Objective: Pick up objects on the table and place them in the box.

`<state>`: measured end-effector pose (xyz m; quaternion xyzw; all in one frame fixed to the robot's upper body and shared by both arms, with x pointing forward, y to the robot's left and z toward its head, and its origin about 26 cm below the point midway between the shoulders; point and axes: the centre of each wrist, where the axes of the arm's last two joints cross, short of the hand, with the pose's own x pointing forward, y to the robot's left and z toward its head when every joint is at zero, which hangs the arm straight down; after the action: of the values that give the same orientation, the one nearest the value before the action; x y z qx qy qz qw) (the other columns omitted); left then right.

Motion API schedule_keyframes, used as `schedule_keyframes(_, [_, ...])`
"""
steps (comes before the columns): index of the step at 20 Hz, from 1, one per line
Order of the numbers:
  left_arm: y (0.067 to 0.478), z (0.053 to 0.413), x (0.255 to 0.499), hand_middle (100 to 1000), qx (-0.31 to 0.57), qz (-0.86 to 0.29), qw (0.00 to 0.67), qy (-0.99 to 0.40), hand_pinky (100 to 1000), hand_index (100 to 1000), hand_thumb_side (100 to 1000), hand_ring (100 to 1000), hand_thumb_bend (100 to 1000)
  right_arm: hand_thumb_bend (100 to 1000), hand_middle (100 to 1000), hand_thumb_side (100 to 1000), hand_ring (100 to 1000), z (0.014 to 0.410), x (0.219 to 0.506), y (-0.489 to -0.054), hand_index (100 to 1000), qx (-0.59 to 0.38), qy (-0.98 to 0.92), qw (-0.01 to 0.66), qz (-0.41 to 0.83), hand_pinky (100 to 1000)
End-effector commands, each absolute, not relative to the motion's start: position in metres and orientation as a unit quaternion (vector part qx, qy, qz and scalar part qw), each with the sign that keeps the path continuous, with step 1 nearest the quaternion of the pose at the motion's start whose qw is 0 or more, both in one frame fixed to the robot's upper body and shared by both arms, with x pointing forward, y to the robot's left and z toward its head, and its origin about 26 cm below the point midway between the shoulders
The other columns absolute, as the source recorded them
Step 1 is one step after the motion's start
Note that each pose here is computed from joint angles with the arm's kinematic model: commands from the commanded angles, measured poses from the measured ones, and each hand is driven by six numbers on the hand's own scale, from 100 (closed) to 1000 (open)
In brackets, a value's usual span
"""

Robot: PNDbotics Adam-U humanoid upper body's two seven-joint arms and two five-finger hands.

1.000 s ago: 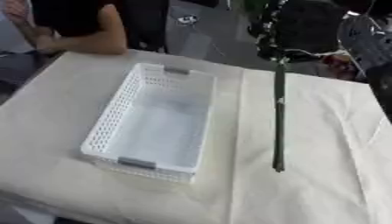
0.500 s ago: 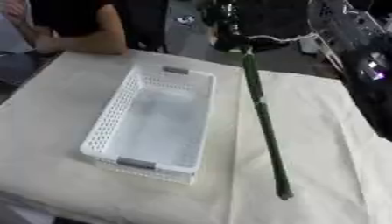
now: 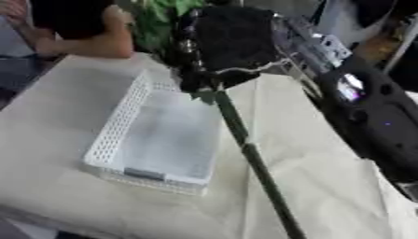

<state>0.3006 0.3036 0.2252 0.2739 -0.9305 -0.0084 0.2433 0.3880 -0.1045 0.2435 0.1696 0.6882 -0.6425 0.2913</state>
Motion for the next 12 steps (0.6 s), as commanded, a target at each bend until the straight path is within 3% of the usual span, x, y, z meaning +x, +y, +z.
schedule_keyframes(1, [0.301, 0.235, 0.299, 837, 0.267, -0.012, 0.226, -0.937, 593, 852, 818, 745, 118, 239, 481, 100, 366, 0.236, 0.383, -0.086, 324, 0.143, 0.688, 0.291, -0.649, 280])
schedule_keyframes(3, [0.300, 0.235, 0.299, 837, 0.264, -0.013, 0.226, -0.938, 593, 851, 819, 745, 117, 201, 478, 100, 366, 0.226, 0.378, -0.074, 339, 0.121, 0.689, 0.287, -0.654, 275])
schedule_keyframes(4, [0.299, 0.235, 0.299, 837, 0.263, -0.014, 0.226, -0.938, 593, 851, 819, 745, 117, 229, 483, 100, 377, 0.221, 0.375, -0.069, 366, 0.111, 0.689, 0.286, -0.656, 287])
schedule_keyframes(5, [0.299, 0.235, 0.299, 836, 0.262, -0.014, 0.226, -0.938, 594, 851, 818, 745, 118, 344, 551, 100, 450, 0.219, 0.373, -0.065, 479, 0.104, 0.689, 0.285, -0.658, 369])
schedule_keyframes(6, [0.298, 0.235, 0.300, 835, 0.260, -0.015, 0.225, -0.939, 594, 851, 818, 744, 118, 430, 676, 207, 578, 0.215, 0.371, -0.060, 618, 0.096, 0.684, 0.283, -0.665, 547])
schedule_keyframes(7, [0.297, 0.236, 0.300, 835, 0.259, -0.015, 0.225, -0.939, 594, 851, 818, 744, 118, 430, 676, 207, 578, 0.212, 0.370, -0.057, 618, 0.093, 0.678, 0.280, -0.674, 547])
schedule_keyframes(8, [0.297, 0.236, 0.300, 836, 0.258, -0.015, 0.224, -0.940, 594, 851, 818, 744, 119, 452, 982, 452, 914, 0.206, 0.372, -0.057, 930, 0.097, 0.657, 0.270, -0.697, 1000])
schedule_keyframes(9, [0.297, 0.236, 0.300, 836, 0.256, -0.014, 0.224, -0.940, 594, 851, 818, 744, 119, 477, 1000, 570, 988, 0.199, 0.375, -0.056, 983, 0.099, 0.637, 0.258, -0.720, 1000])
schedule_keyframes(10, [0.296, 0.236, 0.300, 836, 0.255, -0.014, 0.223, -0.941, 594, 851, 818, 744, 119, 458, 1000, 675, 1000, 0.193, 0.378, -0.056, 1000, 0.099, 0.619, 0.243, -0.741, 1000])
schedule_keyframes(11, [0.296, 0.236, 0.300, 835, 0.254, -0.014, 0.223, -0.941, 594, 851, 818, 744, 119, 459, 1000, 700, 1000, 0.189, 0.380, -0.055, 1000, 0.097, 0.605, 0.229, -0.756, 1000])
schedule_keyframes(12, [0.296, 0.236, 0.300, 835, 0.254, -0.015, 0.223, -0.941, 594, 851, 818, 744, 119, 465, 1000, 795, 1000, 0.186, 0.382, -0.056, 1000, 0.092, 0.594, 0.216, -0.769, 1000])
